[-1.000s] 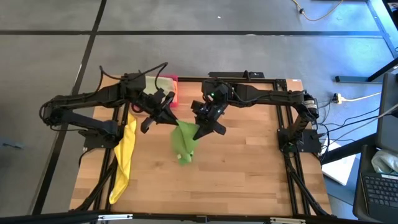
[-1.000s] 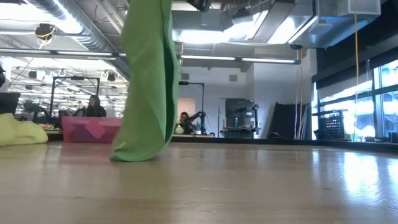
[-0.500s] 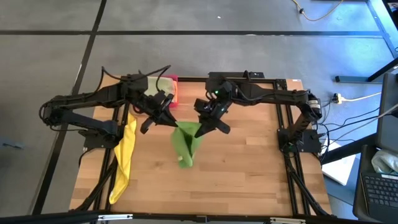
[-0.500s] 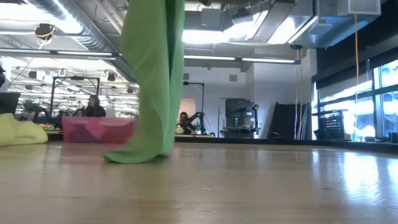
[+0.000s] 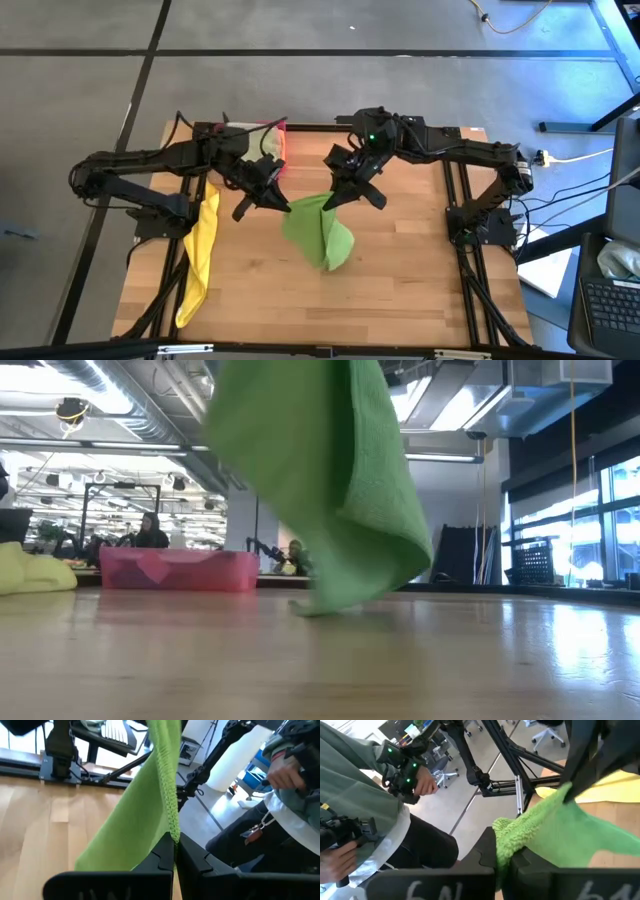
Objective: Fold microfiber towels
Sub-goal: Fold the green microfiber towel
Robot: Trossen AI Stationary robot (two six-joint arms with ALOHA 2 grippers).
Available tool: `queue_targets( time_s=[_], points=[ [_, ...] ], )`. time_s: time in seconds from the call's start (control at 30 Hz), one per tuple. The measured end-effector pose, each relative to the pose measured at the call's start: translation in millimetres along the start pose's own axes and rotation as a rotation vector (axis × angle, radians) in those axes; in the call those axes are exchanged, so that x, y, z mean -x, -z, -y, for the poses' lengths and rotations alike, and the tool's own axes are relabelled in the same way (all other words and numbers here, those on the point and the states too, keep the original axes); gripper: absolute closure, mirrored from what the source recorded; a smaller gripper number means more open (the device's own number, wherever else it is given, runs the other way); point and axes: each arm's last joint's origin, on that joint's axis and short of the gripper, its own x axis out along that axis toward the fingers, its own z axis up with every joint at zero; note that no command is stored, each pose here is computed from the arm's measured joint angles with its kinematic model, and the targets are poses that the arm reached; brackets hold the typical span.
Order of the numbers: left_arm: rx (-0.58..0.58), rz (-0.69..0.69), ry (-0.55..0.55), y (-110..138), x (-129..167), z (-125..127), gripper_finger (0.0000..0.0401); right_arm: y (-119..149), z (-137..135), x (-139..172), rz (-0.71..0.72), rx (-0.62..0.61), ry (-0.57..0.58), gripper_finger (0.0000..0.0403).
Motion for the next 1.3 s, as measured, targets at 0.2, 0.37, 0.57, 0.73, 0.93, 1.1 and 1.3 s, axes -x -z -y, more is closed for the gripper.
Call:
queue_targets(
  time_s=[0.2,0.37,0.57,0.73,0.93,1.1,1.3],
  points=[
    [0.104,-0.044,-0.023,5,-17,-7,0.0401,0,-1,0,-0.008,-0.005,-0.022,0.0402],
    [0.151,-0.088,-0.023,11,-33,-13,0.0401,-3,-4,2,-0.010,-0.025,-0.037,0.0402],
    [0.134,-0.085,-0.013,13,-49,-19,0.0401,-8,-12,6,-0.013,-0.025,-0.038,0.0402],
    [0.111,-0.036,-0.003,8,-52,-22,0.0401,-6,-13,10,-0.045,-0.041,-0.042,0.0402],
    [0.179,-0.062,-0.004,11,-52,-22,0.0377,-6,-13,10,-0.047,-0.041,-0.042,0.0402],
    [0.180,-0.054,-0.055,12,-53,-23,0.0325,-8,-17,12,-0.041,-0.033,-0.046,0.0402],
    [0.176,-0.043,-0.077,11,-53,-24,0.0271,-19,-28,18,-0.013,0.023,-0.050,0.0401]
  ],
)
